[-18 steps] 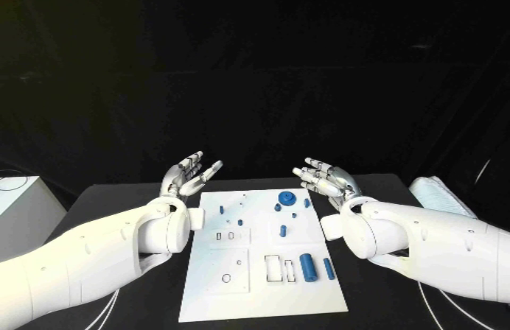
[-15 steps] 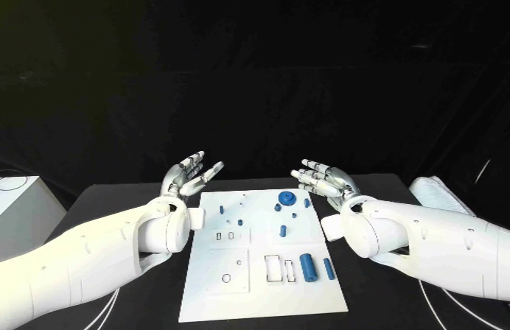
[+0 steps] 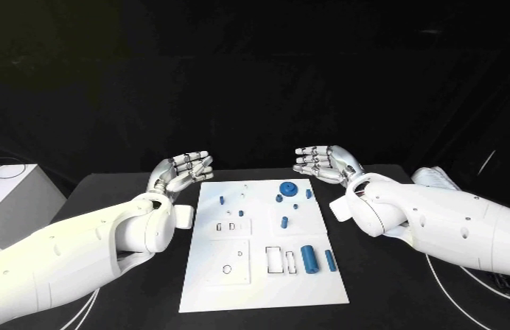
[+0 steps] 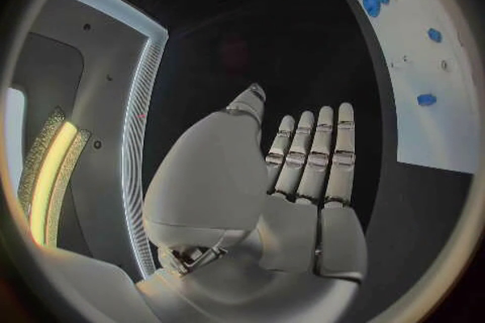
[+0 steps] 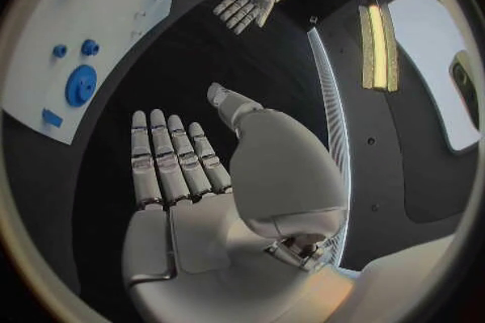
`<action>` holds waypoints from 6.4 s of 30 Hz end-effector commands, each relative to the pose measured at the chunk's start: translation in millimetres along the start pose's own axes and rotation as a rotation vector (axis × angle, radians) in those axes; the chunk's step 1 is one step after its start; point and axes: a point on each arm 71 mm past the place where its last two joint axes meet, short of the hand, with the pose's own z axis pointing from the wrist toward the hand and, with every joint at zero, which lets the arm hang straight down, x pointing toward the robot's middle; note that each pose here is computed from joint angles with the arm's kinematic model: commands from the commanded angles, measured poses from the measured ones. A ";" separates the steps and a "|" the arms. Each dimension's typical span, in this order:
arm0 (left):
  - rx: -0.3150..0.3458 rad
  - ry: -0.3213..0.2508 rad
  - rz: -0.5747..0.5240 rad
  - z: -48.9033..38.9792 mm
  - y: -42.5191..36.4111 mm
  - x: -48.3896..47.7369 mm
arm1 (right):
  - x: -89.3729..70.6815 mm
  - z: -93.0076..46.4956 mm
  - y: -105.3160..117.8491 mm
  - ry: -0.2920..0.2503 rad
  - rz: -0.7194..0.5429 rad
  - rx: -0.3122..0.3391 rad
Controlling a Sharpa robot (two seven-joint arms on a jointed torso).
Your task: Assemble the parts on the task board
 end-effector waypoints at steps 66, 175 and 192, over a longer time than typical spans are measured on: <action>0.044 0.298 -0.075 -51.5 -58.4 28.9 | 11.1 31.5 40.3 0.267 -1.177 -0.065; 0.024 0.290 -0.055 -46.8 -55.8 23.3 | 76.8 65.0 73.3 -0.076 -1.291 -0.271; 0.021 0.276 -0.048 -45.9 -55.4 17.9 | 57.6 47.7 78.1 -0.134 -1.209 -0.304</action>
